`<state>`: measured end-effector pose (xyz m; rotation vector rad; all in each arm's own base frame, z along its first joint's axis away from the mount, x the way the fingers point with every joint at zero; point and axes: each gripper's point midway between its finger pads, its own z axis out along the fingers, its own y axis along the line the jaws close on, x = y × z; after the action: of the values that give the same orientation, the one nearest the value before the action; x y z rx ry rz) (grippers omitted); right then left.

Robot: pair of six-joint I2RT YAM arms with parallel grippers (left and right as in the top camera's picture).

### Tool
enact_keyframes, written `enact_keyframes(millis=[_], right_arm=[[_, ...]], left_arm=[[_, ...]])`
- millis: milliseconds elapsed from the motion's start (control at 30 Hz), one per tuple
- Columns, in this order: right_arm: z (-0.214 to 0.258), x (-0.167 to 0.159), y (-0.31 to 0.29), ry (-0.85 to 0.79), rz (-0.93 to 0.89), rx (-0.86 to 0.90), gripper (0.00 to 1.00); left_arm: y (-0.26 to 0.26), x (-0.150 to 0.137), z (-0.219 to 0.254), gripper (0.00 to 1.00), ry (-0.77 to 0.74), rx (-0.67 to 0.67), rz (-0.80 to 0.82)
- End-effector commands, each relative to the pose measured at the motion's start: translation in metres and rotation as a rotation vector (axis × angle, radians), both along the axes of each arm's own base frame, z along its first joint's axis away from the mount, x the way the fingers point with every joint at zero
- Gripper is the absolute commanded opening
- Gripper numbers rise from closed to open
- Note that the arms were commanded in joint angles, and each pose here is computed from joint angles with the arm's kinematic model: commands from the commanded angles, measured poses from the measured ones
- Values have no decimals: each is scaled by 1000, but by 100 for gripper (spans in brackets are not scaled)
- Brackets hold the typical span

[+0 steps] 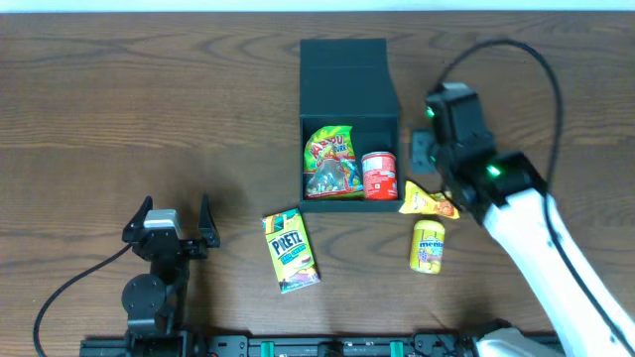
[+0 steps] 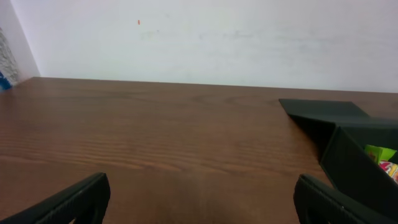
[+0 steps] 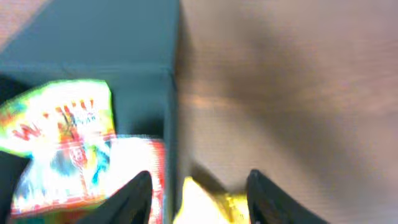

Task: Pack container
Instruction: 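Move the right gripper down over the yellow Mentos bottle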

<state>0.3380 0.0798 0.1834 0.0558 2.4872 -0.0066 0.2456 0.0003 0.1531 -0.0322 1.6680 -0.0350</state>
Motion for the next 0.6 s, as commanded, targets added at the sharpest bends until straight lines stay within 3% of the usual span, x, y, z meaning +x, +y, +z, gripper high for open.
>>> enact_keyframes(millis=[0,333,567], right_arm=[[10,-23,-21,6,-165,34,71],[-9,-113,-34,257,-216,79,80],[-65,-161,-30,397,-314,189,80]], left_arm=[[1,-2,-17,95,59,-5,5],[1,-2,-17,95,59,-5,5],[1,-2,-17,95,59,-5,5]])
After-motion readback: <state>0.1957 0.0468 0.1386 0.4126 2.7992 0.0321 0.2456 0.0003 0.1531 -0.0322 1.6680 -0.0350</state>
